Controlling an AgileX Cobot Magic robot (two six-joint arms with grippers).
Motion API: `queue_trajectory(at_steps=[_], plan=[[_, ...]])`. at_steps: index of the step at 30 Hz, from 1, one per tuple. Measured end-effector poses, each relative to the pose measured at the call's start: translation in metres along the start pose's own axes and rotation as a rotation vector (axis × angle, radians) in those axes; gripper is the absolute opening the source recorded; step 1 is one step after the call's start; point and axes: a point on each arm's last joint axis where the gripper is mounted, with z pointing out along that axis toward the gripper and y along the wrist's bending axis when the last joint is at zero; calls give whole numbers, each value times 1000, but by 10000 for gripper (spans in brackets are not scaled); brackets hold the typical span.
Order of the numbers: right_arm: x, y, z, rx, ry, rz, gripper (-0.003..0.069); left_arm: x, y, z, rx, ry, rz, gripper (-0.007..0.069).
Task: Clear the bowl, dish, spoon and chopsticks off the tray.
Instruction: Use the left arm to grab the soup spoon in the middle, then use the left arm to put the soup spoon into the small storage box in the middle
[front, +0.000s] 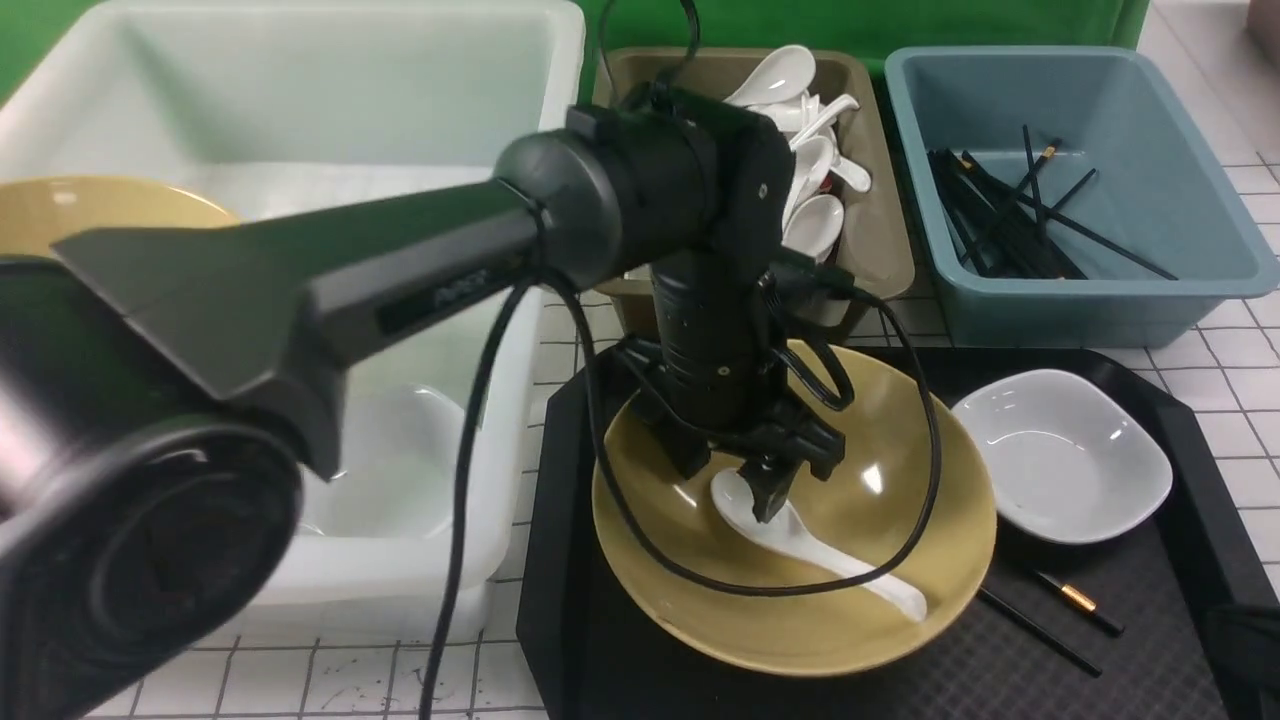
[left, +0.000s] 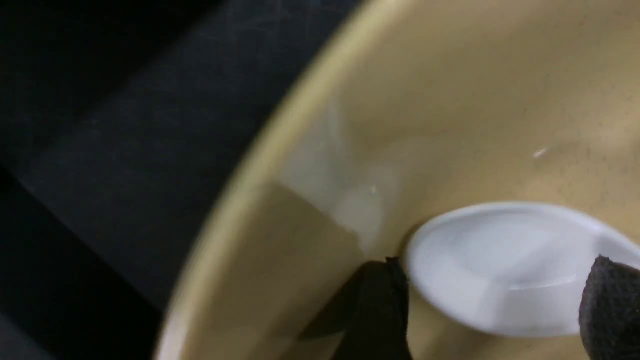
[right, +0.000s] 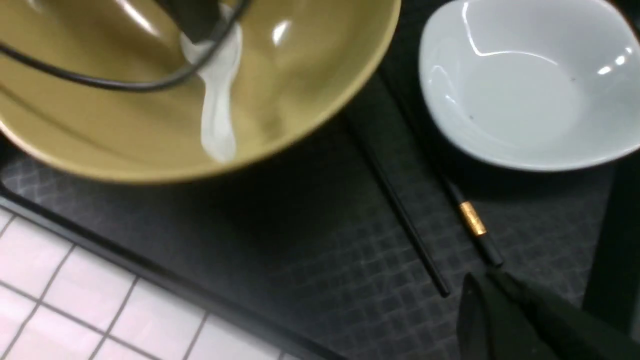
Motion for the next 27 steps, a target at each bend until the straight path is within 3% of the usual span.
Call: queue_trajectory(at_steps=[6,7,9,10,14,20,27], plan=[[0,0,0,1,-5,-2,36,-2,-2,13,13,23,-12,318],[-1,0,0,2,-7,-2,36,-2,-2,15,20,25,-16,253],[-1,0,0,2,-7,-2,36,-3,-2,17,25,24,-18,209],[-1,0,0,1,-7,-1,38,-4,-3,18,33,15,-22,132],[-1,0,0,1,-8,-1,40,-8,-3,17,36,-16,-16,18],[-1,0,0,0,-8,1,44,-19,-4,-4,35,-81,15,-3],[-1,0,0,0,-8,1,47,-36,-2,-81,27,-339,48,-5]])
